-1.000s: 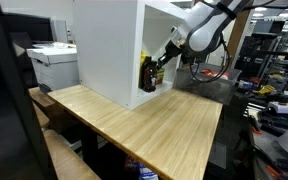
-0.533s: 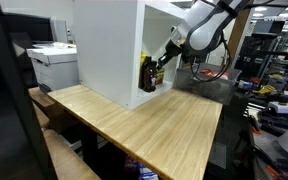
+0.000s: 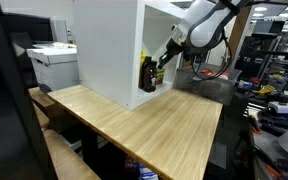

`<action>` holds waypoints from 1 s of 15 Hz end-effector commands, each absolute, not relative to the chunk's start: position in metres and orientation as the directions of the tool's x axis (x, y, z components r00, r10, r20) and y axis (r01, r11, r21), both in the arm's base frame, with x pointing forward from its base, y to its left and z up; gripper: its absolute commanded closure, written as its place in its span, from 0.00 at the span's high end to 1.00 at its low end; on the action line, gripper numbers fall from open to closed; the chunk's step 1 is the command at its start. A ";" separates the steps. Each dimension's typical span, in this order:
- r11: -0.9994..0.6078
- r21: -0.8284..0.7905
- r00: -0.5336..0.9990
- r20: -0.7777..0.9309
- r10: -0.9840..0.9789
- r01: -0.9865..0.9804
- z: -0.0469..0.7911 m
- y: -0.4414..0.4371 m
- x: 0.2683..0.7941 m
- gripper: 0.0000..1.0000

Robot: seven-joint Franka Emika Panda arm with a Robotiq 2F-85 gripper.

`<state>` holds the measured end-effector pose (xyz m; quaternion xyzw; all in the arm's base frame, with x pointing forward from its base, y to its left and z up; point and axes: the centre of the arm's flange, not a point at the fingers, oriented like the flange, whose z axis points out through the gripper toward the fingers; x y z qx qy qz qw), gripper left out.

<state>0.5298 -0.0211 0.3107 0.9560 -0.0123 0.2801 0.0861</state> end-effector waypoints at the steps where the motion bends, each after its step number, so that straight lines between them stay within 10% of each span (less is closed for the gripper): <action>1: -0.990 0.121 0.860 0.510 -0.001 -0.073 0.320 -0.025 0.518 0.05; 15: -0.996 0.073 0.889 0.457 -0.011 -0.049 0.315 -0.018 0.517 0.05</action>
